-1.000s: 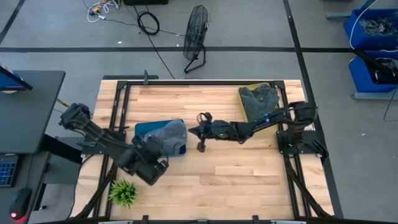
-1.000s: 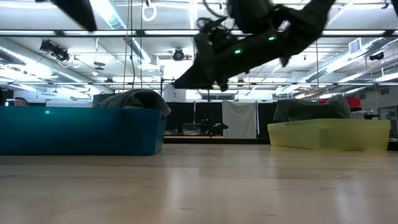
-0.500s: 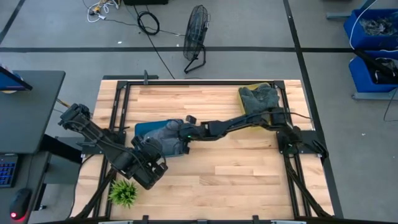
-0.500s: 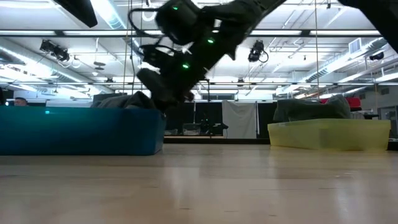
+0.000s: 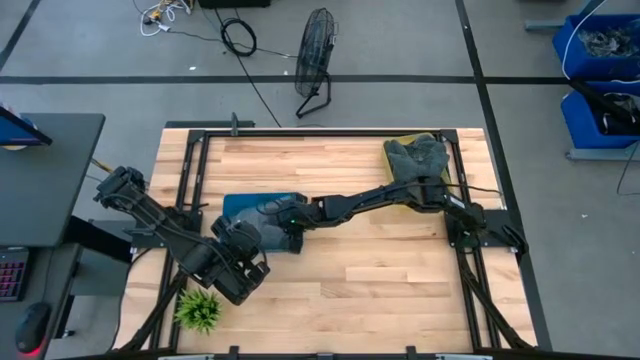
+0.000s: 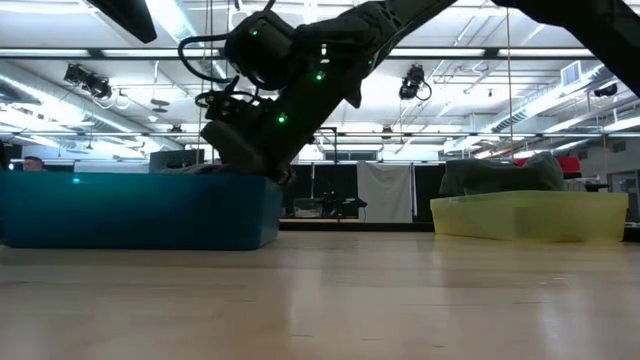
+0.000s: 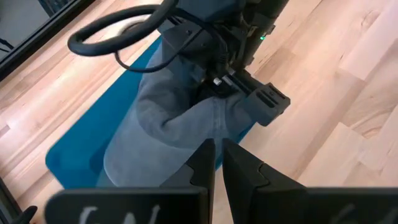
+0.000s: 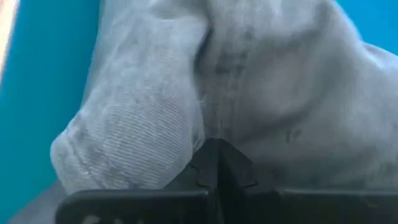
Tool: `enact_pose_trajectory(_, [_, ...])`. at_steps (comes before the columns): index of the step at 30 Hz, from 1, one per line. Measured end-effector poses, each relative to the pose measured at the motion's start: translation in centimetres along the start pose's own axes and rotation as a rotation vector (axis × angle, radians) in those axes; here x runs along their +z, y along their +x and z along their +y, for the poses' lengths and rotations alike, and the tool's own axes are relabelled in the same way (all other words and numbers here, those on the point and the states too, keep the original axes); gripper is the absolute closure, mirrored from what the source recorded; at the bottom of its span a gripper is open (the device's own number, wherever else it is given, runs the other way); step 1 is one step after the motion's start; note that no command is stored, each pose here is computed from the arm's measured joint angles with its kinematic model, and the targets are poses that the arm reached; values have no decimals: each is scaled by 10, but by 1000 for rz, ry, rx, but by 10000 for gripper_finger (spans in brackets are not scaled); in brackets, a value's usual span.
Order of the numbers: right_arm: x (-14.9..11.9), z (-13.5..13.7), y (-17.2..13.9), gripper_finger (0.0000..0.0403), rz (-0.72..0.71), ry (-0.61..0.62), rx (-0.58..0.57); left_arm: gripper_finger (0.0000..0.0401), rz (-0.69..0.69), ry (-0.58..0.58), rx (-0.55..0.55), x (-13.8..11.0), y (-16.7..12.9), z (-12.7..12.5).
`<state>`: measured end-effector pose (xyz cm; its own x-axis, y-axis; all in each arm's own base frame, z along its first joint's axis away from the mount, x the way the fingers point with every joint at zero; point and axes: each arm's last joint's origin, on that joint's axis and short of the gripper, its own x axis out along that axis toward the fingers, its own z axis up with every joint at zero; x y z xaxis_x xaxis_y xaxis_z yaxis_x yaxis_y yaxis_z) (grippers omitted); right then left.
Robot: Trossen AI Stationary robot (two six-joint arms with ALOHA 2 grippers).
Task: Pick & Place hat
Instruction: Put the blue cap into the blue bin, then return to Home Position
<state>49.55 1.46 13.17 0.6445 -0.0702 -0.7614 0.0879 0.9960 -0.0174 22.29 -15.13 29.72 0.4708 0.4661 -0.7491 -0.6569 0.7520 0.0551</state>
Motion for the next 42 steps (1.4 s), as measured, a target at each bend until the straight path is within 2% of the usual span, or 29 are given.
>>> enact_pose_trajectory(6, [8,-1,-20,401,-7,-68,-15,367,-7,-1,2,0,0,0])
enact_pose_trajectory(10, [34,-3,-64,401,-91,-116,-12,367,-52,12,26,1,0,2])
enact_pose_trajectory(13, [43,-5,-100,401,-95,-146,-13,367,-73,30,52,2,0,5])
enact_pose_trajectory(16, [53,-8,-150,400,-116,-169,-32,367,-81,27,61,3,-3,10])
enact_pose_trajectory(19, [60,-11,-209,400,-162,-185,-113,367,-123,41,69,6,-11,19])
enact_pose_trajectory(21, [58,-13,-244,400,-179,-208,-177,366,-182,53,66,9,-22,31])
enact_pose_trajectory(24, [51,-15,-303,399,-222,-196,-207,367,-264,44,19,15,-46,57])
enact_pose_trajectory(27, [34,-20,-357,399,-278,-152,-195,366,-333,35,-61,18,-72,92])
enact_pose_trajectory(29, [17,-21,-379,399,-304,-129,-181,366,-356,35,-133,19,-84,117])
enact_pose_trajectory(34, [-47,-22,-405,400,-342,-18,-217,367,-355,23,-271,6,-83,161])
enact_pose_trajectory(38, [-107,-22,-392,400,-337,55,-203,367,-280,-120,-470,-22,-57,158])
enact_pose_trajectory(40, [-132,-19,-385,399,-345,54,-129,367,-251,-101,-607,-37,-42,142])
enact_pose_trajectory(42, [-150,-15,-377,399,-365,38,-47,367,-278,-22,-785,-48,-30,122])
